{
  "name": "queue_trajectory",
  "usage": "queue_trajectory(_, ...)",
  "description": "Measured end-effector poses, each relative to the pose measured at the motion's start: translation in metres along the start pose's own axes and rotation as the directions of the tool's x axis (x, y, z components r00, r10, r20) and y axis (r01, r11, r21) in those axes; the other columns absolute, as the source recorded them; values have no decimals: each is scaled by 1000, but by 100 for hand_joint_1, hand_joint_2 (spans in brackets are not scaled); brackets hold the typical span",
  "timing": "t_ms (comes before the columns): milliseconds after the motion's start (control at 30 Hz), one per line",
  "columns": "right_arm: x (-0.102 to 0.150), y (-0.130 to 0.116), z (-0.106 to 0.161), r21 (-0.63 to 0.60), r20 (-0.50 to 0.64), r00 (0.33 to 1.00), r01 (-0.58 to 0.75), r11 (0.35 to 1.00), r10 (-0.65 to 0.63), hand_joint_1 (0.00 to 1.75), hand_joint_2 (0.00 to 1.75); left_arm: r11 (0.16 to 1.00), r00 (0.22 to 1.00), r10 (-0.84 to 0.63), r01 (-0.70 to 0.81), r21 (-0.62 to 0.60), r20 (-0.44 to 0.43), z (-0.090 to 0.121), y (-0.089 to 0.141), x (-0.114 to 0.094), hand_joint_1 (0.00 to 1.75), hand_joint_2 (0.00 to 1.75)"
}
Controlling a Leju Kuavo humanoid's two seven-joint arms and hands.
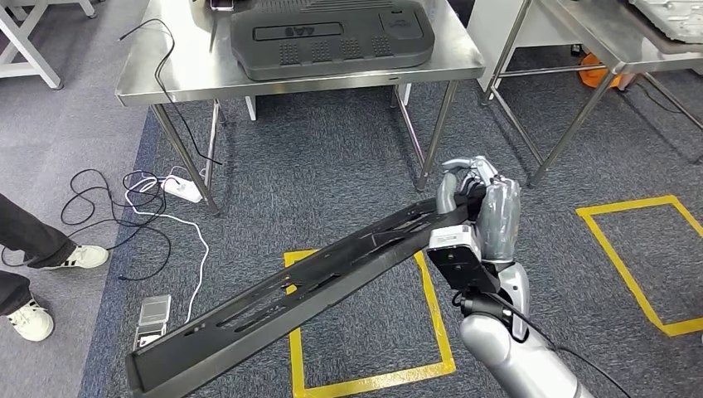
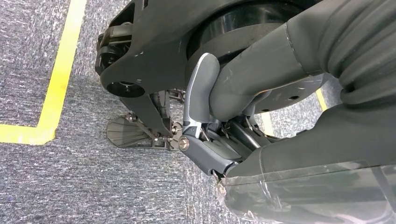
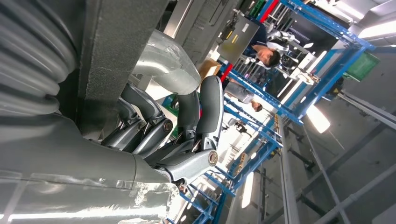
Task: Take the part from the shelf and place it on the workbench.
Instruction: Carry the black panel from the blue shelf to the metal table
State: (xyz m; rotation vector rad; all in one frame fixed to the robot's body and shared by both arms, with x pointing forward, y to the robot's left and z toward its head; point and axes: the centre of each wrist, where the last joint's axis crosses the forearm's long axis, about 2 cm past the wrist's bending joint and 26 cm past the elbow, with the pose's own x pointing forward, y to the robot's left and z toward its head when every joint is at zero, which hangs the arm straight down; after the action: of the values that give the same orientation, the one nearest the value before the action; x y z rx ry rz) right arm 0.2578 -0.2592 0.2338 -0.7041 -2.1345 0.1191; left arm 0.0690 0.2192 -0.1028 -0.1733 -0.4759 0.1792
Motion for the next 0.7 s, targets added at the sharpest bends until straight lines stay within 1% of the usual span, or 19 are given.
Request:
queue_trajectory(333,-1,-2,6,3,-13,1000,-14,1000,14,175,175,1000,1000,29,-29,-4,-3,1,0,-2,175,175)
queue_trajectory(700,1,-4,-1,-7,-14,1000,2,1000,-2,175,175,999,999,36,-36,8,13,-1,1,4,175,175)
